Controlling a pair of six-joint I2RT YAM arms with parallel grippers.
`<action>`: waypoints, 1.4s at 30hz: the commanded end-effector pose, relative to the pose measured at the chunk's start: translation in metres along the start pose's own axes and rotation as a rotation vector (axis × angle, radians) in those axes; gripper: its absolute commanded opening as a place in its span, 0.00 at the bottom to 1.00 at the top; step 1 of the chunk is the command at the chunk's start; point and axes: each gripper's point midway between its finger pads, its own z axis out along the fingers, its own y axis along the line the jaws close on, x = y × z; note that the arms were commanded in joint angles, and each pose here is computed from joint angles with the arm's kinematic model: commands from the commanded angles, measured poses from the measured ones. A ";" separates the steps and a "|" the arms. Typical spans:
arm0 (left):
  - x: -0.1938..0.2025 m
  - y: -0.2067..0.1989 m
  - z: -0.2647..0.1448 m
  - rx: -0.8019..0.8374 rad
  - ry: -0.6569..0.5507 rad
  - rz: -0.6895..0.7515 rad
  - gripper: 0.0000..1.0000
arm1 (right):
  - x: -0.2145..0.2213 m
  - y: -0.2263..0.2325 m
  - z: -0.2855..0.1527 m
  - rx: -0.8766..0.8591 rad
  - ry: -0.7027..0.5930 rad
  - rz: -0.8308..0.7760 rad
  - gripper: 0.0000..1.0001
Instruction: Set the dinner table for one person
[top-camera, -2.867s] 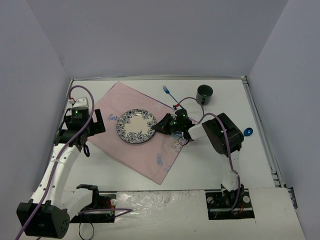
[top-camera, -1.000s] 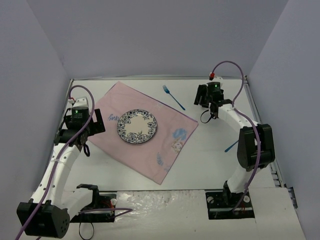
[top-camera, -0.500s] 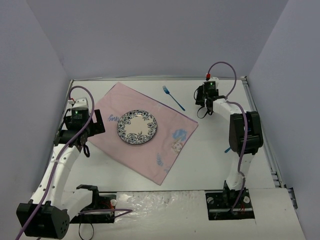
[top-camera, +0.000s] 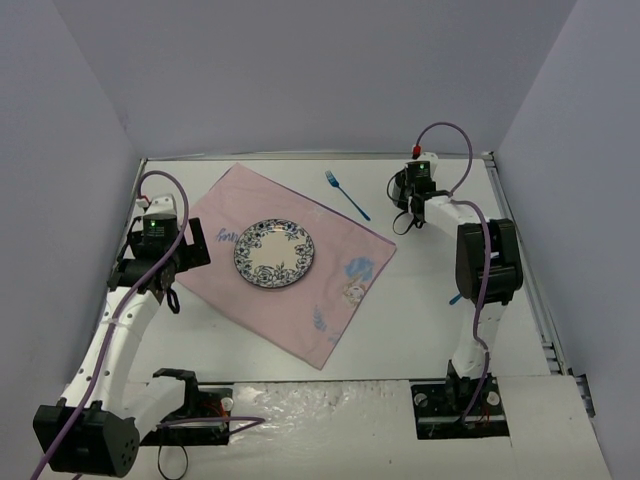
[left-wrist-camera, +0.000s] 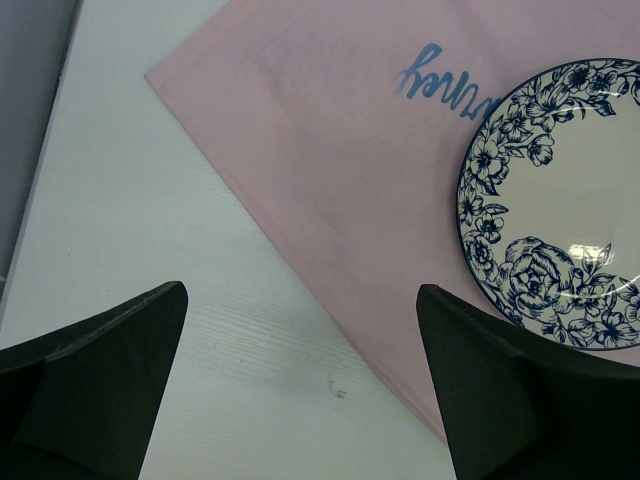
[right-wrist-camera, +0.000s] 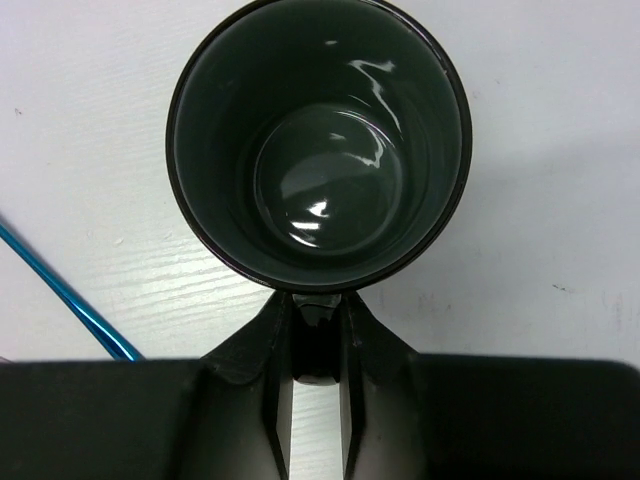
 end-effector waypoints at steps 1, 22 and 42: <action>-0.019 -0.003 -0.006 0.013 -0.062 -0.008 0.97 | -0.059 -0.001 -0.024 0.006 -0.171 0.022 0.01; -0.020 -0.003 -0.005 0.015 -0.062 -0.013 0.97 | -0.040 0.059 -0.169 -0.329 -0.352 -0.103 0.00; -0.019 -0.003 -0.005 0.014 -0.059 -0.014 0.97 | 0.036 0.126 -0.179 -0.502 -0.248 -0.197 0.00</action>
